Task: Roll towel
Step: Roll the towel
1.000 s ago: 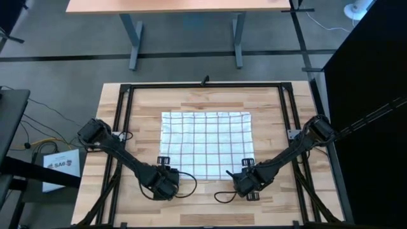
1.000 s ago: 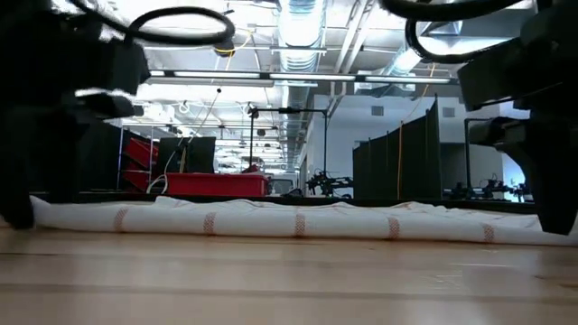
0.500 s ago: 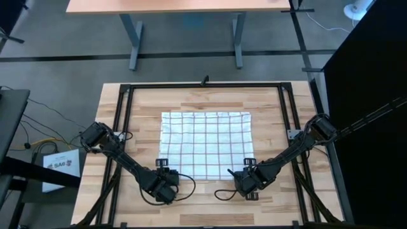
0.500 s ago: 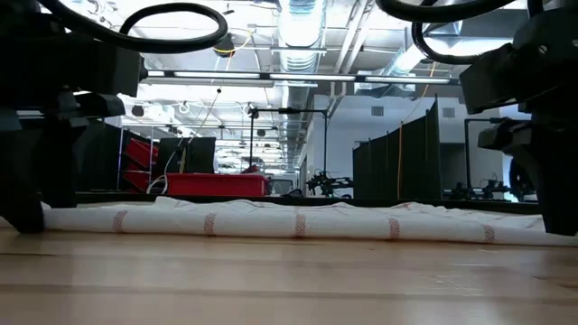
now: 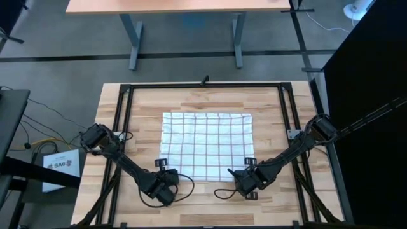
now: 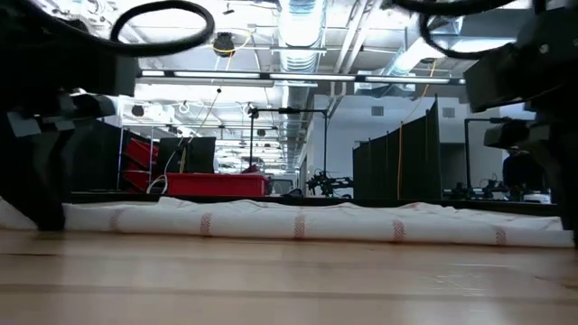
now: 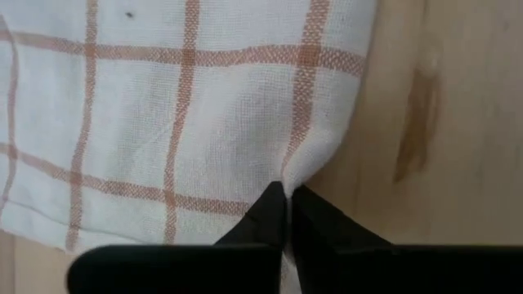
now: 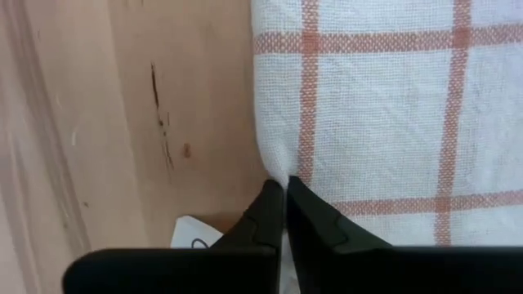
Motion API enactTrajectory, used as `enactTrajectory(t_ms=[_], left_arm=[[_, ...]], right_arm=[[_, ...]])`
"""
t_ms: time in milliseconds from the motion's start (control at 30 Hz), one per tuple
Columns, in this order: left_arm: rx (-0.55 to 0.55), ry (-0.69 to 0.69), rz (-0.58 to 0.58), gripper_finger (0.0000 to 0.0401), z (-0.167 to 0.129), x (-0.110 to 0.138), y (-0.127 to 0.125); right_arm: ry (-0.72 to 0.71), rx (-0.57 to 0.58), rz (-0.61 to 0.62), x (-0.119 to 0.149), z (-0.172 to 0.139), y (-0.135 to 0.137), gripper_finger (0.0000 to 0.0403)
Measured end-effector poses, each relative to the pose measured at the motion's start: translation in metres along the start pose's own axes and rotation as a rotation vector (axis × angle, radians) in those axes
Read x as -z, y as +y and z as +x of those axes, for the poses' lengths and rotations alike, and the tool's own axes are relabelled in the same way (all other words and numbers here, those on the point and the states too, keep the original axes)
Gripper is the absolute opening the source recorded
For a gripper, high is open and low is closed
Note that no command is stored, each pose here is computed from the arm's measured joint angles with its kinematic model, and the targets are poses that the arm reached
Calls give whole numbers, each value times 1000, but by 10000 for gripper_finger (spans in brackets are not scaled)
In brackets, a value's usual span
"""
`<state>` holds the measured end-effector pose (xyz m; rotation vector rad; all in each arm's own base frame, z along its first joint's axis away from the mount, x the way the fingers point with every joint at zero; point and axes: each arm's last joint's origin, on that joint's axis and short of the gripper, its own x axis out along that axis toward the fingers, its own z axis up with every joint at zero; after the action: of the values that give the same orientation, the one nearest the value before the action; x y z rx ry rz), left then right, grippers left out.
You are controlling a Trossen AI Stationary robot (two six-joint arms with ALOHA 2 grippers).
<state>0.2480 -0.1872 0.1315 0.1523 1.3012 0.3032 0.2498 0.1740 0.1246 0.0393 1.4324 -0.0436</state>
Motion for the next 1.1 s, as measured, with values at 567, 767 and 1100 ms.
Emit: enactTrajectory(t_ms=[567, 767, 1100], left_arm=[[292, 12, -130, 0, -54, 12, -6], [398, 8, -161, 0, -77, 8, 10], [447, -34, -177, 0, -93, -4, 51]], right_arm=[[14, -221, 19, 8, -34, 56, 0], [27, -256, 34, 1, -58, 65, 0], [-6, -195, 120, 5, -110, 19, 0]])
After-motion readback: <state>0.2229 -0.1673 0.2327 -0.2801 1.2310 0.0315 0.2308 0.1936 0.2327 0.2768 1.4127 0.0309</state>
